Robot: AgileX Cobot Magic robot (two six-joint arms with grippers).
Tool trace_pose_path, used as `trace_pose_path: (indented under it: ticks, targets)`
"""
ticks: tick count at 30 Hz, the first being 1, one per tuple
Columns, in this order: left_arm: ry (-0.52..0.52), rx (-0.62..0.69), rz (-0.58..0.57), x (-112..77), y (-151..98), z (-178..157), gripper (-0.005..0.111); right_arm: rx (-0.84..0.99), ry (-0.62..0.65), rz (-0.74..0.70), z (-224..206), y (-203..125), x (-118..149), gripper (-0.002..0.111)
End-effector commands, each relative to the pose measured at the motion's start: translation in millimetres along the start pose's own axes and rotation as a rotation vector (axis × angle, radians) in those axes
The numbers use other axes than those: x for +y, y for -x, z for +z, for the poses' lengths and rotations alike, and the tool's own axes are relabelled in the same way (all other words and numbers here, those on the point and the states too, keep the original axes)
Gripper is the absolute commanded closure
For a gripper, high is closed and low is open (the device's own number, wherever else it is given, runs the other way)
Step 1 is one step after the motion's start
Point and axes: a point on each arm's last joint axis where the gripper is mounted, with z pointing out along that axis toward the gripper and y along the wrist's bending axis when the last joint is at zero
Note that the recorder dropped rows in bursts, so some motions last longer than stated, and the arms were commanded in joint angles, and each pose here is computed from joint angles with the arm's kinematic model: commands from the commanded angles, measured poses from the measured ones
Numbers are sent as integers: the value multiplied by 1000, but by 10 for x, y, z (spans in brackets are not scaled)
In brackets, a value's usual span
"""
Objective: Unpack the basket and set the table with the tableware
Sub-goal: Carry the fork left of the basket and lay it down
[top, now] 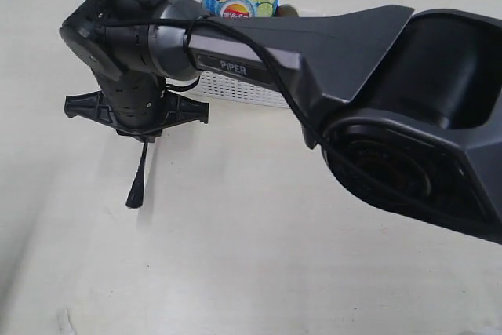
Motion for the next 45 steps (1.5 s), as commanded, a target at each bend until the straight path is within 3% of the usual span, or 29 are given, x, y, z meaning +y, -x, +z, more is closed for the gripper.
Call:
trace_pose_path:
  ticks: [1,13,40,42,43,45]
  targets:
    - [-6,-1,5,-2,-8,1,107,-31,-15,0,37,39,-18,109]
    - [-6,-1,2,-2,-8,1,107,5,-46,3,233,-7,-47,108]
    - [-7,-1,1,-3,-8,1,107,22,-32,-10,233,-23,-34,108]
    - [-7,-1,1,-3,-8,1,107,25,-37,-10,233,-25,-38,101]
    - [-7,-1,1,-3,-8,1,107,25,-37,-10,233,-25,-38,88]
    - [-7,-1,1,-3,-8,1,107,26,-38,-10,233,-26,-39,74]
